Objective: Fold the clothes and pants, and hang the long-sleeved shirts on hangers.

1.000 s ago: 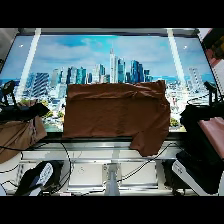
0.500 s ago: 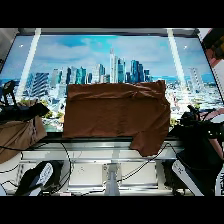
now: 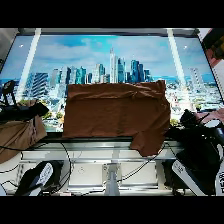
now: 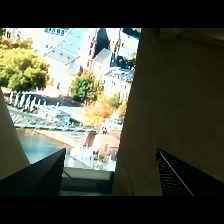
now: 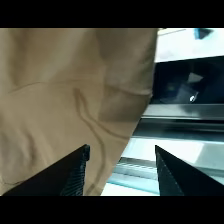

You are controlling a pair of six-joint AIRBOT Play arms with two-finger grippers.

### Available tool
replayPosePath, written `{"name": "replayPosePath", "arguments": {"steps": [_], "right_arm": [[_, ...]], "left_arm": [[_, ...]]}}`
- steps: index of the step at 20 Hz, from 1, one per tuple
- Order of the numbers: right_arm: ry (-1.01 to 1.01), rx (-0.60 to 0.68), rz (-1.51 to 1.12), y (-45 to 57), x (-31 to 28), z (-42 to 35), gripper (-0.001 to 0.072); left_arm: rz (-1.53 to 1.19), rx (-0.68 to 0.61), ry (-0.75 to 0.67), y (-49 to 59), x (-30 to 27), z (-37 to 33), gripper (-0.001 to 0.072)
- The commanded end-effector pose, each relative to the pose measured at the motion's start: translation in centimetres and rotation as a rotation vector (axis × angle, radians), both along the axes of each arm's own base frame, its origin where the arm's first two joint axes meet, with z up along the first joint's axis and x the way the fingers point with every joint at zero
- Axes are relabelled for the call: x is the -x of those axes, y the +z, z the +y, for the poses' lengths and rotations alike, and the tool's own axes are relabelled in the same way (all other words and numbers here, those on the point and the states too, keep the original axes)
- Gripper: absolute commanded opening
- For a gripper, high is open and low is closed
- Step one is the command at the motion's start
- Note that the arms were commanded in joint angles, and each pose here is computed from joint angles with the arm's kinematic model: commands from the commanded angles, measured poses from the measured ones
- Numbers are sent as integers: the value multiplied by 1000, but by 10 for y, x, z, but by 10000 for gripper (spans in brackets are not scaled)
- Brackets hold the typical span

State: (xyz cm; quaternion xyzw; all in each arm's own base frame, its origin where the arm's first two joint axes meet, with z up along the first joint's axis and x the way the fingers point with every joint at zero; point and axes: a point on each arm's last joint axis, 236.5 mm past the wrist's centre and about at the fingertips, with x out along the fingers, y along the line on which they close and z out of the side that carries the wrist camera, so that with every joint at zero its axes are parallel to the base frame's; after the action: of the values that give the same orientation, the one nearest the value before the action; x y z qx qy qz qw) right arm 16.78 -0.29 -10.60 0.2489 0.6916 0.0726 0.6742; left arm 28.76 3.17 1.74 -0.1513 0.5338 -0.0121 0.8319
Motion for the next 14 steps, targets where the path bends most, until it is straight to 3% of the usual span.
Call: {"name": "replayPosePath", "arguments": {"steps": [1, 7, 12, 14], "right_arm": [[25, -33, 23, -11, 6, 6, 478], [22, -160, -11, -10, -5, 29, 437], [80, -193, -28, -5, -2, 35, 403], [122, -165, -15, -9, 6, 30, 326]], "left_arm": [[-1, 1, 0, 0, 0, 0, 617], [-1, 1, 0, 0, 0, 0, 617], [-1, 1, 0, 0, 0, 0, 617], [0, 0, 0, 0, 0, 0, 617]]}}
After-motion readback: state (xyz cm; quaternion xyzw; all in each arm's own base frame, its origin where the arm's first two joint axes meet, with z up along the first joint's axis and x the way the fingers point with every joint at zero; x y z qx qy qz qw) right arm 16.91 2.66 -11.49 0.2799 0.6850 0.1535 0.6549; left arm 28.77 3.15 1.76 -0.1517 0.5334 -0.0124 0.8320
